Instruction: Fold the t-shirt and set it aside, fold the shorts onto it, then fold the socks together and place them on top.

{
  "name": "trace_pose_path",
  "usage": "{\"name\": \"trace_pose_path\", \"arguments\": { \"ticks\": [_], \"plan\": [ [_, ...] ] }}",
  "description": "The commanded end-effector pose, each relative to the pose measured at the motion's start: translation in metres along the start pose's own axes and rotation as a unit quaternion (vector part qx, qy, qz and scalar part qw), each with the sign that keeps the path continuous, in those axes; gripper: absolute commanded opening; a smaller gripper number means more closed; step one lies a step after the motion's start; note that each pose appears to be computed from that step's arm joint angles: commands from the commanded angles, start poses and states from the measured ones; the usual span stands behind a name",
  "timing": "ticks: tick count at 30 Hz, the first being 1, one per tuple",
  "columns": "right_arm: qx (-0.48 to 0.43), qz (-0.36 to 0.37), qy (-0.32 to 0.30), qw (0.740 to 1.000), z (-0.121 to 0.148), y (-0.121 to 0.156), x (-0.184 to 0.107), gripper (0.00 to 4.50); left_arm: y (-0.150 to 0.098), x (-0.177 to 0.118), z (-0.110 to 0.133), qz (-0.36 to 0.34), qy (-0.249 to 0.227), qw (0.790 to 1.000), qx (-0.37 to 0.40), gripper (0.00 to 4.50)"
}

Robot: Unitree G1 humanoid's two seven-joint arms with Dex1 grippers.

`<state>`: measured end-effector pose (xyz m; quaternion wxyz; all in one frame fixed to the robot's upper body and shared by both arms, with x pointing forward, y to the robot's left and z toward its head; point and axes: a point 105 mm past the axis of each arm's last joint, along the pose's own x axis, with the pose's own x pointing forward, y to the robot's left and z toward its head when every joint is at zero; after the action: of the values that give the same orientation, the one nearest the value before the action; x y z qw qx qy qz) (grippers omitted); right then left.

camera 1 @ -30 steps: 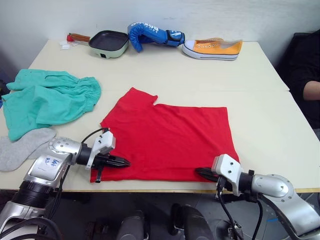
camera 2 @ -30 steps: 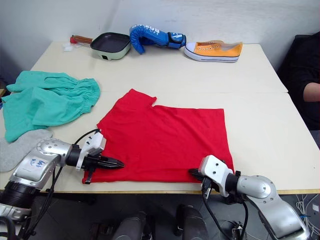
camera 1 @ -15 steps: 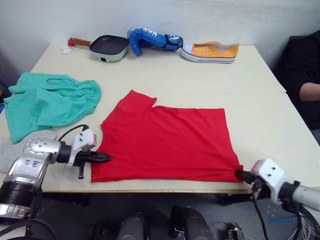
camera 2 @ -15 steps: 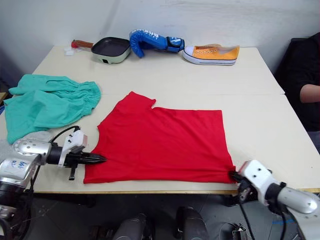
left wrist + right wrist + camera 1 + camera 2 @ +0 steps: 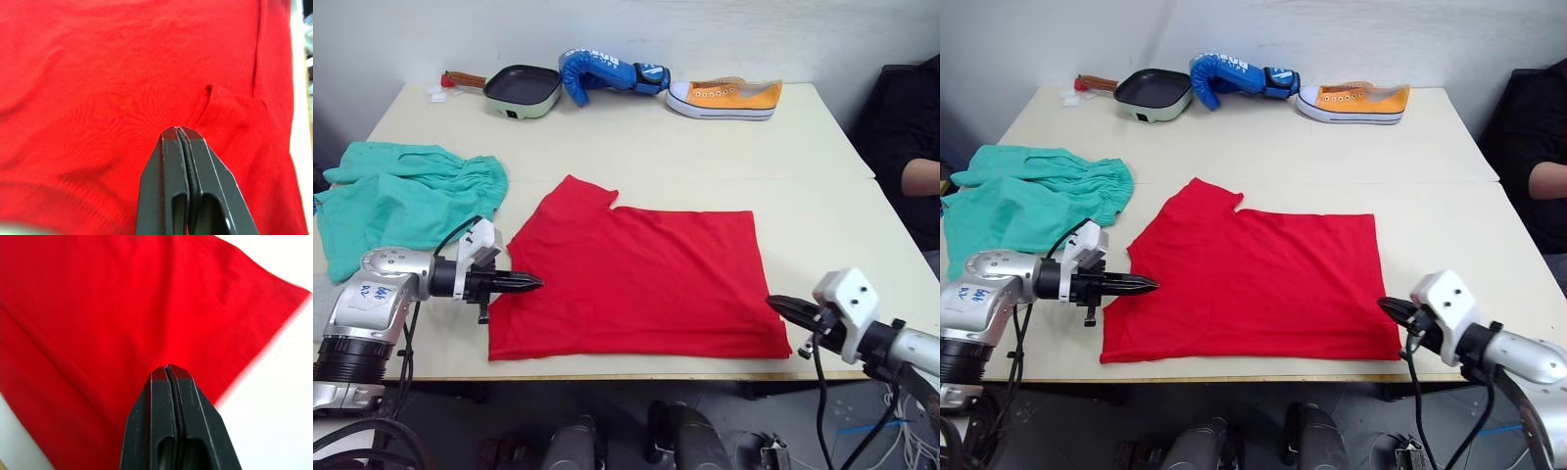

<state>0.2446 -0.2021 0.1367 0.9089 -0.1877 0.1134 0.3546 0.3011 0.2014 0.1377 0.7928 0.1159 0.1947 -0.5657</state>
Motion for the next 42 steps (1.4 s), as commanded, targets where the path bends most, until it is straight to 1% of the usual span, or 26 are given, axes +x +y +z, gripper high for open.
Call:
{"name": "trace_pose_path", "arguments": {
  "ticks": [1, 4, 6, 8, 11, 14, 19, 20, 22, 24, 26, 28, 29, 32, 39, 42],
  "plan": [
    [-0.029, 0.049, -0.014, 0.998, 0.014, 0.028, 0.019, 0.0, -0.01, 0.014, 0.018, -0.024, -0.016, 0.999, 0.037, 0.03],
    [-0.043, 0.071, -0.007, 0.997, 0.011, 0.044, 0.032, 0.0, -0.015, 0.025, 0.017, -0.036, -0.012, 0.998, 0.047, 0.03],
    [-0.052, 0.074, 0.003, 0.996, 0.006, 0.05, 0.037, 0.0, -0.019, 0.028, 0.011, -0.043, 0.006, 0.997, 0.064, 0.03],
    [-0.063, 0.076, 0.01, 0.995, 0.003, 0.052, 0.039, 0.0, -0.022, 0.031, 0.007, -0.046, 0.015, 0.996, 0.073, 0.03],
    [-0.062, 0.058, 0.014, 0.996, 0.002, 0.047, 0.039, 0.0, -0.02, 0.032, 0.005, -0.037, 0.015, 0.997, 0.071, 0.03],
    [-0.062, 0.054, 0.017, 0.996, 0.001, 0.045, 0.035, 0.0, -0.021, 0.032, 0.008, -0.038, 0.014, 0.997, 0.072, 0.03],
    [-0.071, 0.058, 0.039, 0.995, -0.005, 0.045, 0.016, 0.0, -0.029, 0.024, 0.012, -0.042, 0.014, 0.996, 0.076, 0.03],
    [-0.066, 0.062, 0.046, 0.995, -0.007, 0.046, 0.01, 0.0, -0.032, 0.021, 0.011, -0.046, 0.018, 0.996, 0.078, 0.2],
    [-0.069, 0.063, 0.067, 0.993, -0.013, 0.045, -0.002, 0.37, -0.04, 0.012, 0.007, -0.061, 0.035, 0.994, 0.079, 0.6],
    [-0.081, 0.057, 0.09, 0.991, -0.02, 0.041, -0.012, 0.92, -0.045, 0.006, -0.001, -0.068, 0.061, 0.992, 0.09, 1.24],
    [-0.092, 0.056, 0.107, 0.988, -0.026, 0.038, -0.017, 1.61, -0.046, 0.003, -0.012, -0.066, 0.095, 0.987, 0.115, 1.89],
    [-0.099, 0.057, 0.117, 0.987, -0.031, 0.037, -0.02, 2.29, -0.045, 0.001, -0.018, -0.064, 0.109, 0.984, 0.124, 2.5],
    [-0.099, 0.056, 0.12, 0.986, -0.034, 0.036, -0.021, 2.33, -0.044, 0.001, -0.019, -0.06, 0.109, 0.985, 0.122, 2.81],
    [-0.104, 0.057, 0.127, 0.985, -0.04, 0.034, -0.022, 2.33, -0.042, 0.0, -0.02, -0.053, 0.114, 0.984, 0.123, 2.81],
    [-0.109, 0.066, 0.148, 0.981, -0.053, 0.033, -0.022, 2.33, -0.035, -0.005, -0.042, -0.041, 0.172, 0.973, 0.147, 2.81],
    [-0.108, 0.071, 0.151, 0.98, -0.055, 0.034, -0.023, 2.33, -0.036, -0.007, -0.044, -0.046, 0.177, 0.973, 0.141, 2.81]
  ]
}}
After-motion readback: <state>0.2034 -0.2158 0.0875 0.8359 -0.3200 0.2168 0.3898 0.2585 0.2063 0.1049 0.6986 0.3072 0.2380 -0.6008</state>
